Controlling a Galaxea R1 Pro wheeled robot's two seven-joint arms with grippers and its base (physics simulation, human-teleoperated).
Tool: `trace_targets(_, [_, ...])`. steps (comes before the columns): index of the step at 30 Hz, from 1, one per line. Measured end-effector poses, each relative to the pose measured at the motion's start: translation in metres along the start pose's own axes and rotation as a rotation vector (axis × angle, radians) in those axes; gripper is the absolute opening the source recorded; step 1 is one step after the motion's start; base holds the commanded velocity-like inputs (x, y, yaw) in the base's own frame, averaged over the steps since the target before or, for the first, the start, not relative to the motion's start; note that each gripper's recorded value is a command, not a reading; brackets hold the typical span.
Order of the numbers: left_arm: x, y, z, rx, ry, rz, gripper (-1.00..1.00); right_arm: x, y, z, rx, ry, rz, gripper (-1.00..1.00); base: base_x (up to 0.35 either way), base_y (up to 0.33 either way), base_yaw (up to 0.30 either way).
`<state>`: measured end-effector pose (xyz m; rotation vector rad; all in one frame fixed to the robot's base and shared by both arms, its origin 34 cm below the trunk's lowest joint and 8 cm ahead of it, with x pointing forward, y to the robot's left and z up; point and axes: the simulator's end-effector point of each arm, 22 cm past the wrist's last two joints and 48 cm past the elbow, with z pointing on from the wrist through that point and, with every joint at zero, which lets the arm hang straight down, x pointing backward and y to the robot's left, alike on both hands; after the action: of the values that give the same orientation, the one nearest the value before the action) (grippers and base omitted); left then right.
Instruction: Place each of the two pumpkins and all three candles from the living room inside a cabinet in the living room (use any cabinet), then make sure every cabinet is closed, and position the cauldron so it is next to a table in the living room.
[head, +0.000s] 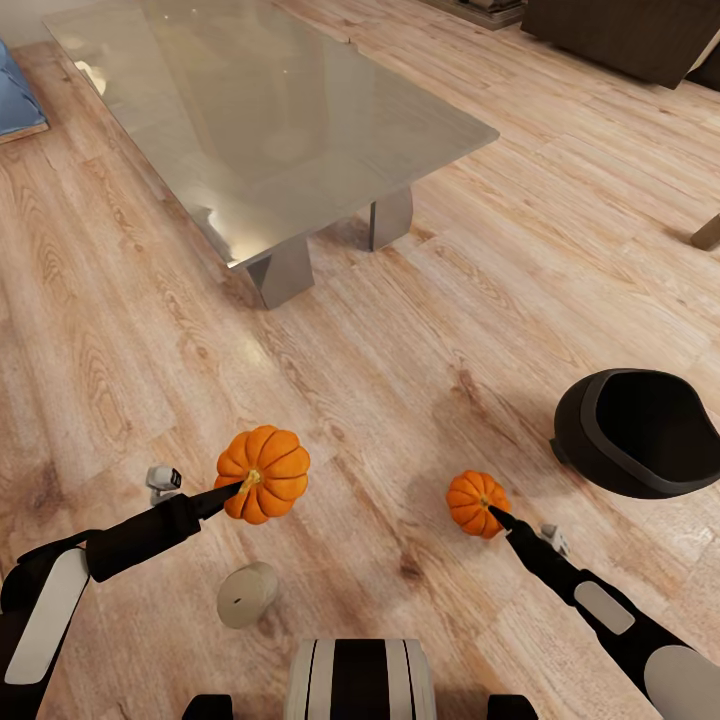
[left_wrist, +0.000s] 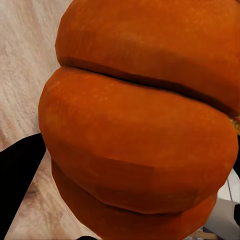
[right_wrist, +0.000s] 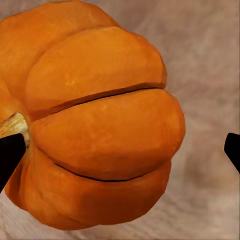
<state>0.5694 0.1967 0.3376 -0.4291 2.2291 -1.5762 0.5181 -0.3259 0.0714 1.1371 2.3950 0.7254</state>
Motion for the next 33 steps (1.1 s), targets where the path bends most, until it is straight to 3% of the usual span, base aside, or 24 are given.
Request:
trace_targets(12, [0.000, 0.000, 0.000, 0.001, 0.000, 0.000, -1.00, 0.011, 0.008, 0.007, -0.006, 0.016, 0.002, 1.00, 0.000, 0.000, 0.000])
trace_targets(24, [0.000, 0.000, 0.000, -0.001, 0.000, 0.001, -1.00, 0.007, 0.031, 0.019, -0.039, 0.021, -0.014, 1.00, 0.000, 0.000, 0.000])
trace_targets(33, [0.000, 0.000, 0.000, 0.000, 0.000, 0.000, -1.00, 0.011, 0.032, 0.020, -0.035, 0.039, -0.034, 1.00, 0.000, 0.000, 0.000])
